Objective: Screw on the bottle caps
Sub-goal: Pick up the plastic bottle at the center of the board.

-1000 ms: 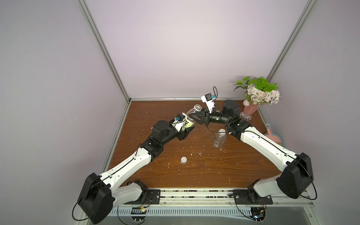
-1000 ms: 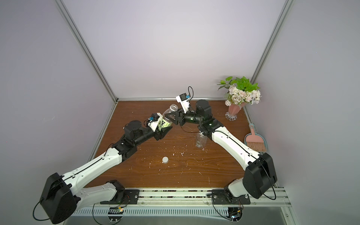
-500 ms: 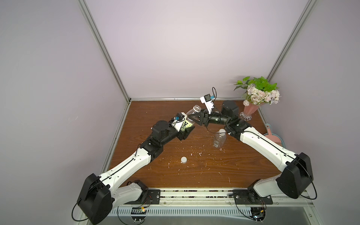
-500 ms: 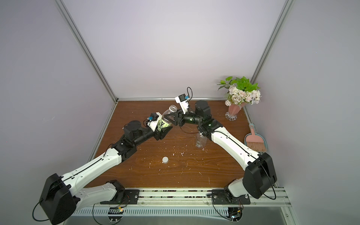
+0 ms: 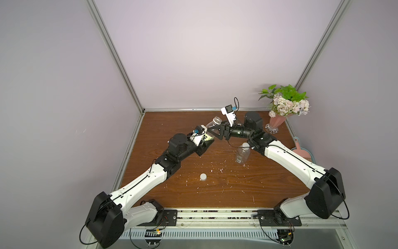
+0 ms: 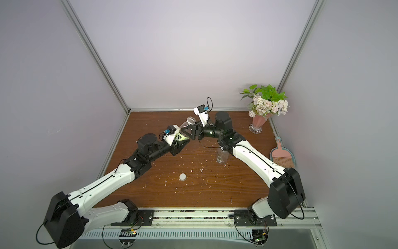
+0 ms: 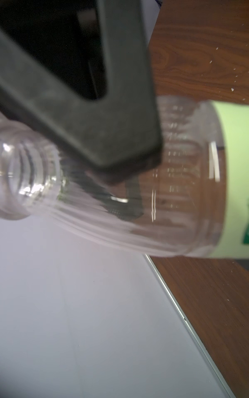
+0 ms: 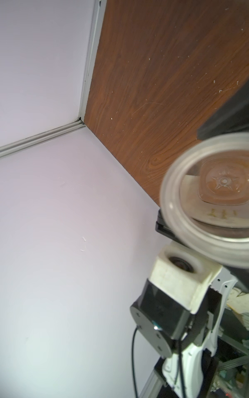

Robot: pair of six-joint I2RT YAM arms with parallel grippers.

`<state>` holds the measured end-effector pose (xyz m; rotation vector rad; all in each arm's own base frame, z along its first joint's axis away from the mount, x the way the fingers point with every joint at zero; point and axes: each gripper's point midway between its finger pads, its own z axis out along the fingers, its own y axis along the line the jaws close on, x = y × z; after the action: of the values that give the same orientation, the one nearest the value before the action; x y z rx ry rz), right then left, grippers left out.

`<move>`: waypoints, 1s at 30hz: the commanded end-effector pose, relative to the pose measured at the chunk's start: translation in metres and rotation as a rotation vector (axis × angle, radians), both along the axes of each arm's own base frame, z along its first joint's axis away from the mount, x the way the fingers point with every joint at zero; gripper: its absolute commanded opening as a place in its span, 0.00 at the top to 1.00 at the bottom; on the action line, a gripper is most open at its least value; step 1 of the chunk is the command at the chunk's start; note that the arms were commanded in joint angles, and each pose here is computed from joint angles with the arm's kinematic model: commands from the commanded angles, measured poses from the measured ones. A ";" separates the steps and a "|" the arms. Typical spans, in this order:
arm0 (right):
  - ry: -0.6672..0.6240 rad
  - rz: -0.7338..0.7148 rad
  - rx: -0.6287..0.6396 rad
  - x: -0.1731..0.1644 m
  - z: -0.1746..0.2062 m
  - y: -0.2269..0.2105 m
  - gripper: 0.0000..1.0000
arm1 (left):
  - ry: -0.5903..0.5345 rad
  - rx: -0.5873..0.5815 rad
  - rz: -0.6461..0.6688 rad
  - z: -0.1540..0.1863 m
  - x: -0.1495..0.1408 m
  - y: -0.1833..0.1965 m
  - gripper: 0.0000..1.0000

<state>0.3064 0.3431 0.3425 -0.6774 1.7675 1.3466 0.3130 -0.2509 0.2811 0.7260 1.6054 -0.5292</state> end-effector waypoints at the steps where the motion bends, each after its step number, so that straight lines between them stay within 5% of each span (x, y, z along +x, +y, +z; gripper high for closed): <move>1: -0.071 0.001 0.042 -0.012 0.025 -0.008 0.22 | -0.055 -0.044 0.031 0.028 -0.001 0.006 0.48; 8: -0.188 -0.171 0.097 -0.001 0.058 -0.048 0.09 | -0.042 -0.022 0.062 0.020 -0.004 0.016 0.49; 16: -0.311 -0.326 -0.068 0.013 0.087 -0.090 0.03 | -0.056 -0.012 0.152 0.018 0.000 0.032 0.50; 30: -0.232 -0.173 -0.443 -0.012 0.009 -0.084 0.06 | -0.158 -0.075 0.318 0.057 -0.003 0.085 0.54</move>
<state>0.3097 0.2524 0.3696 -0.7312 1.8378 0.7908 0.3097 -0.1785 0.3314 0.4713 1.5195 -0.3253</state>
